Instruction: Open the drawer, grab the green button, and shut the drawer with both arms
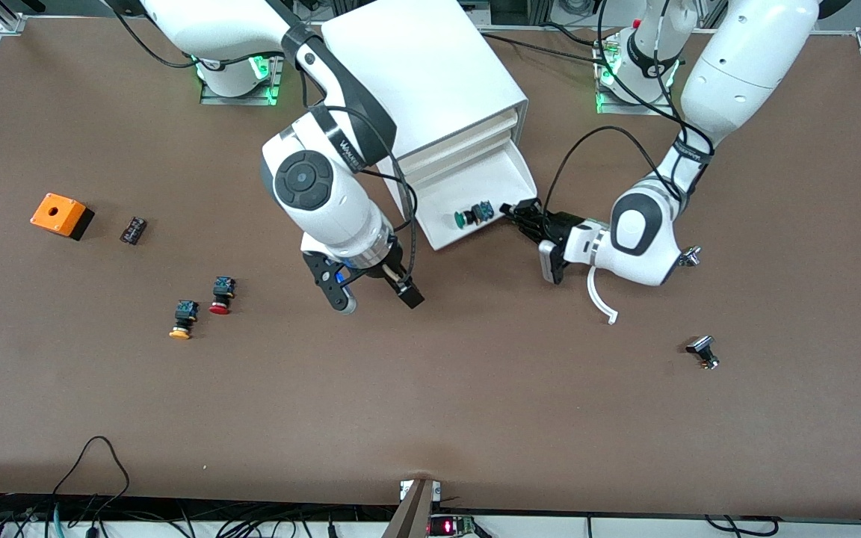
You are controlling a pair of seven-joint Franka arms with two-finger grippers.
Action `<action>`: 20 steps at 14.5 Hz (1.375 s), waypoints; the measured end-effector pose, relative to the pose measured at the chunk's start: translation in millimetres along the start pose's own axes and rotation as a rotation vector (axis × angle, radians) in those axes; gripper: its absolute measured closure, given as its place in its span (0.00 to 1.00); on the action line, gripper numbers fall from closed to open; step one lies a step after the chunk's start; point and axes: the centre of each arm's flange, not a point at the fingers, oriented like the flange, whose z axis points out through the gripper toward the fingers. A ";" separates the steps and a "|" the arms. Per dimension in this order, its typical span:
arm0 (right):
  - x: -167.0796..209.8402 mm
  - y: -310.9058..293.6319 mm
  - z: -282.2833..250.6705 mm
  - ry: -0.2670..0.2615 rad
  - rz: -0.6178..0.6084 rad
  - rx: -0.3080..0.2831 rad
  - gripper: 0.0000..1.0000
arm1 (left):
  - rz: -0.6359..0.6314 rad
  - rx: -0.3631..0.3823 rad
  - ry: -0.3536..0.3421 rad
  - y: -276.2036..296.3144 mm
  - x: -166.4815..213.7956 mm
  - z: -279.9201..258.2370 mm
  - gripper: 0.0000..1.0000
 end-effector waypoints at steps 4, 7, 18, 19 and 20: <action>-67.7 4.1 18.9 -0.023 0.011 0.011 0.01 | -0.019 0.009 0.006 -1.2 6.7 -5.1 0.71; -119.2 17.5 51.3 -0.034 -0.014 -0.026 0.01 | -0.043 0.012 0.024 10.0 18.5 -19.3 0.43; -167.8 54.1 149.4 0.004 -0.076 -0.133 0.04 | -0.218 0.212 -0.111 115.7 50.5 -169.4 0.00; -170.3 56.1 152.9 0.005 -0.077 -0.138 0.04 | -0.253 0.236 -0.129 123.8 51.8 -179.1 0.00; -172.7 57.6 155.1 0.005 -0.078 -0.141 0.08 | -0.290 0.258 -0.144 132.0 53.3 -186.6 0.00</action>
